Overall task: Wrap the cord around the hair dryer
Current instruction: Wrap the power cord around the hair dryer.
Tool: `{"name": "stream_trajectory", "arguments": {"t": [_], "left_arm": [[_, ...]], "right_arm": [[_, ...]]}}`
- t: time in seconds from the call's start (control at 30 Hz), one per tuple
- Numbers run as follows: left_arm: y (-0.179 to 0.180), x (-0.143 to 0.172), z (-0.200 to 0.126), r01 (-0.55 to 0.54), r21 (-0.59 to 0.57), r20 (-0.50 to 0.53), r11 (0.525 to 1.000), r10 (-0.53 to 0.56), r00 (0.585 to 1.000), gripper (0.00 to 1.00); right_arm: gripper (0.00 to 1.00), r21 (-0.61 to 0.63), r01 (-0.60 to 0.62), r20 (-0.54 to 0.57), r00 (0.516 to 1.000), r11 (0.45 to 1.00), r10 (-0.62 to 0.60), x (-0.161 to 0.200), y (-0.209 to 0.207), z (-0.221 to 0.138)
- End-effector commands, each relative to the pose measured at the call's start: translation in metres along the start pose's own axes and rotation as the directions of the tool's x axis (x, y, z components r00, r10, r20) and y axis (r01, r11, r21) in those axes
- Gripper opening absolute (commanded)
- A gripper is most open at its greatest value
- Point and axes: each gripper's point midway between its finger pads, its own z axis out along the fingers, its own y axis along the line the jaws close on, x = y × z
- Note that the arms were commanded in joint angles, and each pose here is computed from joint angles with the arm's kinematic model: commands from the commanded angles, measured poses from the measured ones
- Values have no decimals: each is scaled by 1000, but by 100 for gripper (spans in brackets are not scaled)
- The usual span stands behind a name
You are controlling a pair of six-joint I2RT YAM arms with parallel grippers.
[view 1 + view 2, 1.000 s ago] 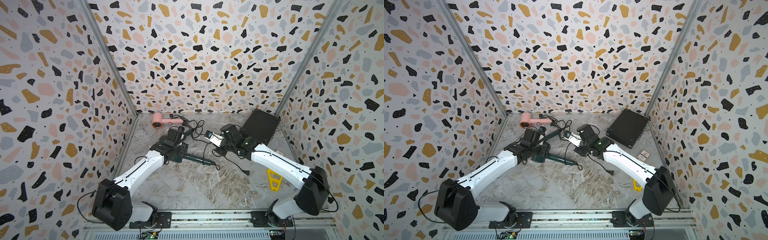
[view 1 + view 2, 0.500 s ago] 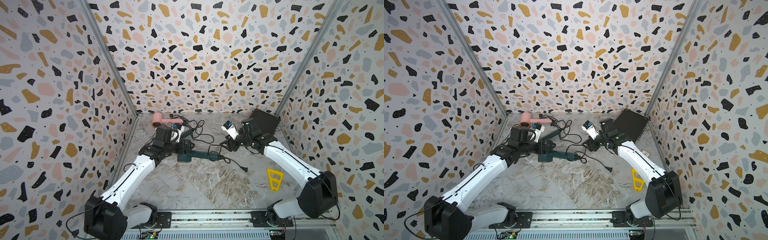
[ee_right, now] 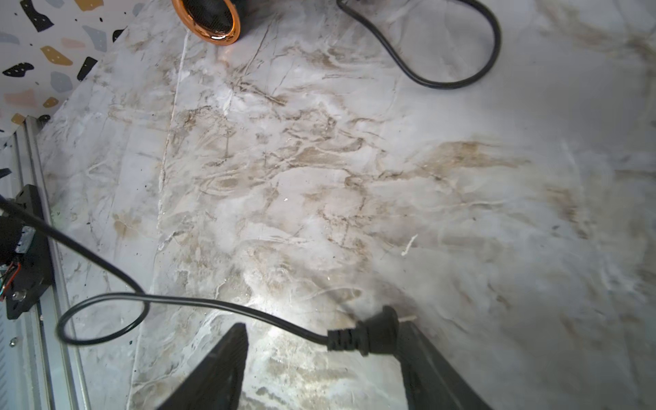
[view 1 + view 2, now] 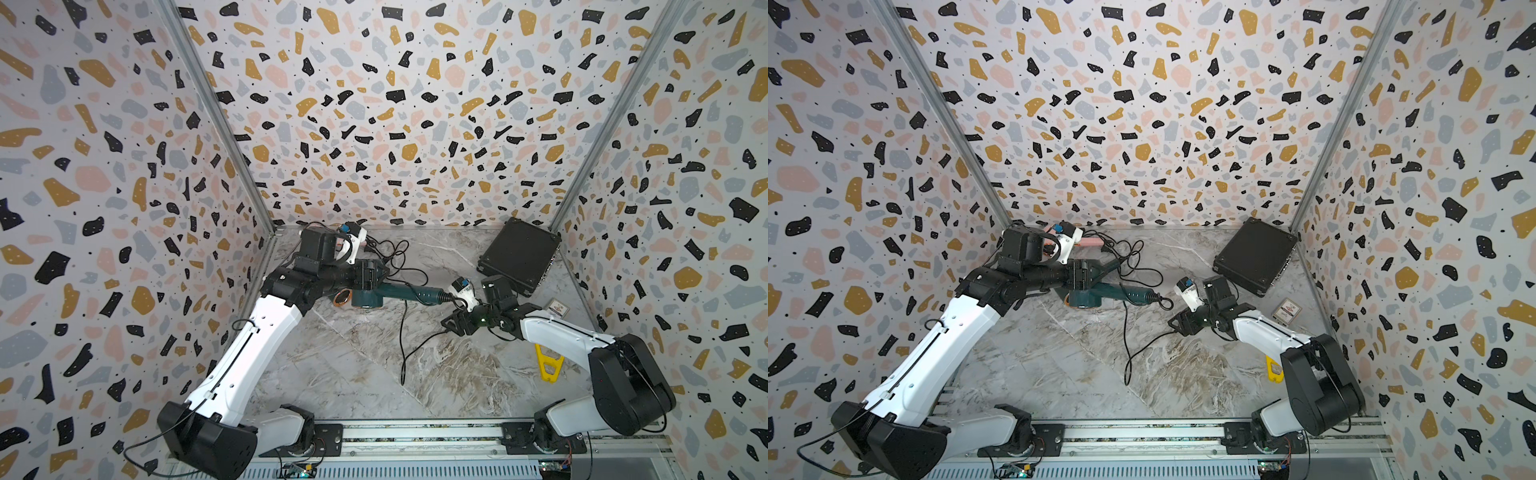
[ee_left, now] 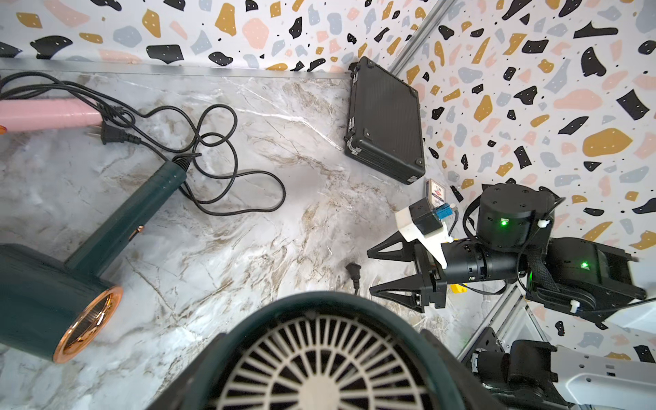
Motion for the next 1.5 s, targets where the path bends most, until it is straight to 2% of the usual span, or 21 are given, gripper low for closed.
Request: {"name": "stream_trajectory", "arguments": {"t": [0.0,0.13,0.27,0.37,0.47,0.63,0.73,0.8,0.9,1.03,1.17,1.3,1.47], "left_arm": [[-9,-7,-6,-22,26,-4,999,22,1000,0],[-13,-7,-8,-31,38,-25,999,32,999,0],[-12,-6,-8,-42,29,-54,999,43,998,0],[-10,-7,-9,-44,17,-58,999,45,997,0],[-4,-16,-16,-29,1,-32,1000,30,999,0],[1,-33,-25,-3,-9,3,1000,3,1000,0],[-3,-39,-25,7,8,6,1000,-7,1000,0],[-5,-41,-24,12,19,6,1000,-12,1000,0],[-6,-44,-23,19,28,9,999,-20,1000,0],[-7,-45,-23,26,35,12,999,-26,1000,0],[-8,-46,-21,31,43,18,999,-32,999,0],[-10,-49,-19,41,65,26,997,-43,999,0],[-8,-49,-18,36,55,26,998,-38,999,0]], "right_arm": [[71,-31,92,0,996,995,-92,-2,12,8],[77,-21,188,-68,980,982,-189,14,22,17],[78,35,273,-47,961,961,-272,10,23,22],[78,63,293,-77,955,954,-288,13,21,24],[76,36,291,-83,954,956,-287,15,32,25],[71,-144,187,88,981,972,-175,-8,76,23],[64,-219,179,184,973,959,-139,-29,104,22],[53,-257,198,226,964,946,-140,-37,125,24],[51,-302,186,294,951,935,-94,-47,145,31],[57,-248,147,362,931,957,-49,-58,145,47],[55,-136,130,469,881,982,-52,-72,142,63],[55,-137,96,502,865,986,-14,-82,142,84],[56,-149,135,494,868,980,-44,-86,163,97]]}}
